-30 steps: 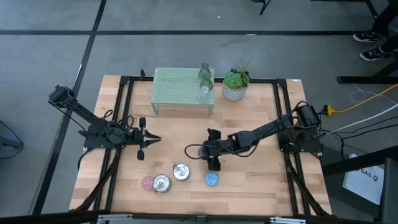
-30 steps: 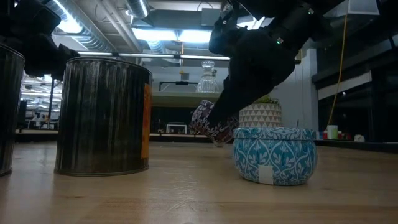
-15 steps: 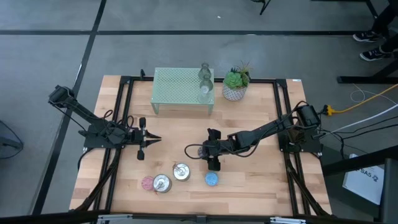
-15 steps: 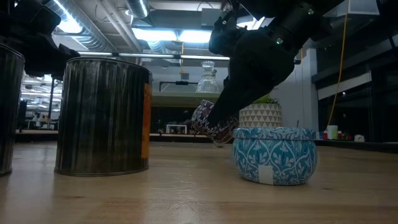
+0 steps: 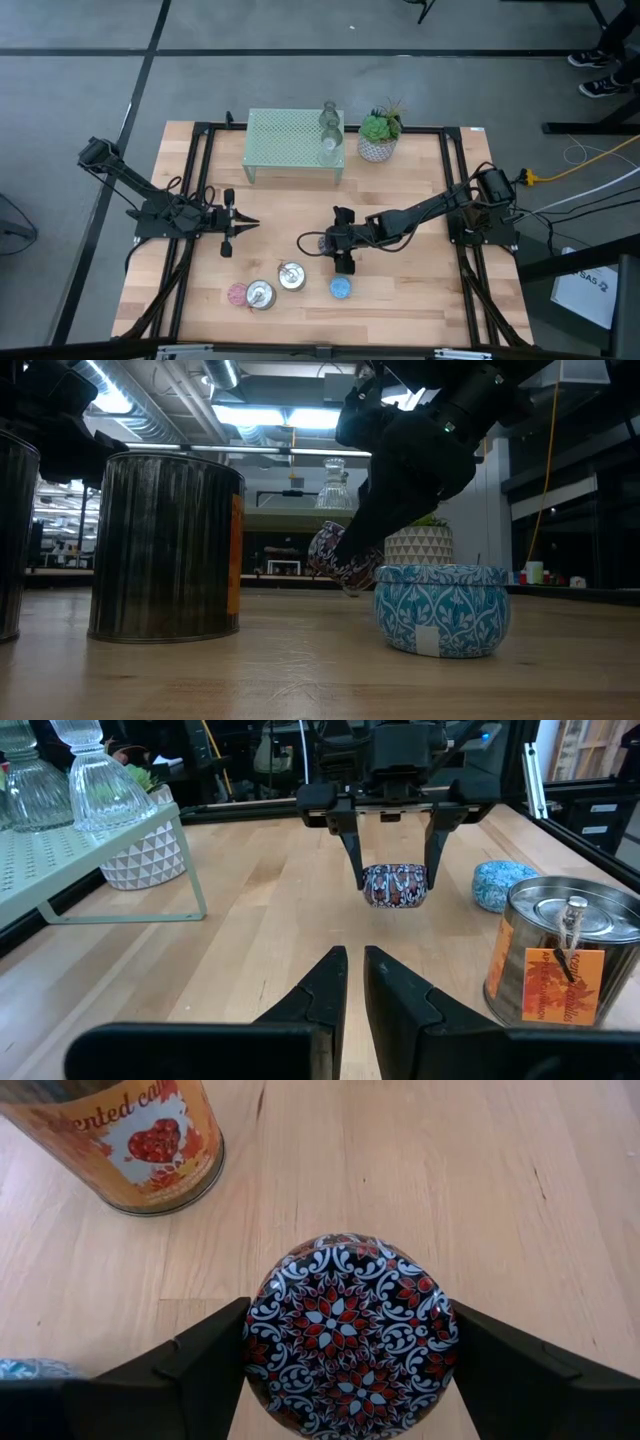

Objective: Pick & Place candle stick holders
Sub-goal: Put the black and red candle on the shelf

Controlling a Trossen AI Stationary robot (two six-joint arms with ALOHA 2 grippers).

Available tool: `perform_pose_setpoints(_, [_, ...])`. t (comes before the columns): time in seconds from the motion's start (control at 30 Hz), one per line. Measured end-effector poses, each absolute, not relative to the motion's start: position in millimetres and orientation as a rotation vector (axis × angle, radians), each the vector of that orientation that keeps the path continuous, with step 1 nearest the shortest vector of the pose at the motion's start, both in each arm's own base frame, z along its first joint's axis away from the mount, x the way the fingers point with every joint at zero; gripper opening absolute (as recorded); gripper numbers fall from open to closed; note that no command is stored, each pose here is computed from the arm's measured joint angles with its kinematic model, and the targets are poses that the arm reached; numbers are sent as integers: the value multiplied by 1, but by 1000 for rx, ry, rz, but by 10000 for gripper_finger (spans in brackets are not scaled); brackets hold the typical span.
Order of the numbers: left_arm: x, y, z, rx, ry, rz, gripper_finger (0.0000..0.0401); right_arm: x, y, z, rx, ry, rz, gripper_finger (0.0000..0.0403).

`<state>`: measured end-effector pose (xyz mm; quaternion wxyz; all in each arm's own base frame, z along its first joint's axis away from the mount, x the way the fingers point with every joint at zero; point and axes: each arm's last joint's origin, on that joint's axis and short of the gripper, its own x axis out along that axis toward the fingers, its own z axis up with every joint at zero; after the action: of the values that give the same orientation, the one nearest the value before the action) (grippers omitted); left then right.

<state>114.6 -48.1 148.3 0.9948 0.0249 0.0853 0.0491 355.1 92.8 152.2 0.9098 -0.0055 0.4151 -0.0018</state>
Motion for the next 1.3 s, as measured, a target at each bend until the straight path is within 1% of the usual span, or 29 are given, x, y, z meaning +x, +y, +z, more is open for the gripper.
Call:
perform_pose_setpoints(1.07, [115,-48,148,50,171,98,31,354,92,151,10,872,-13,303])
perform_pose_setpoints(1.3, [115,-48,148,49,171,98,31,354,93,151,74,872,-39,303])
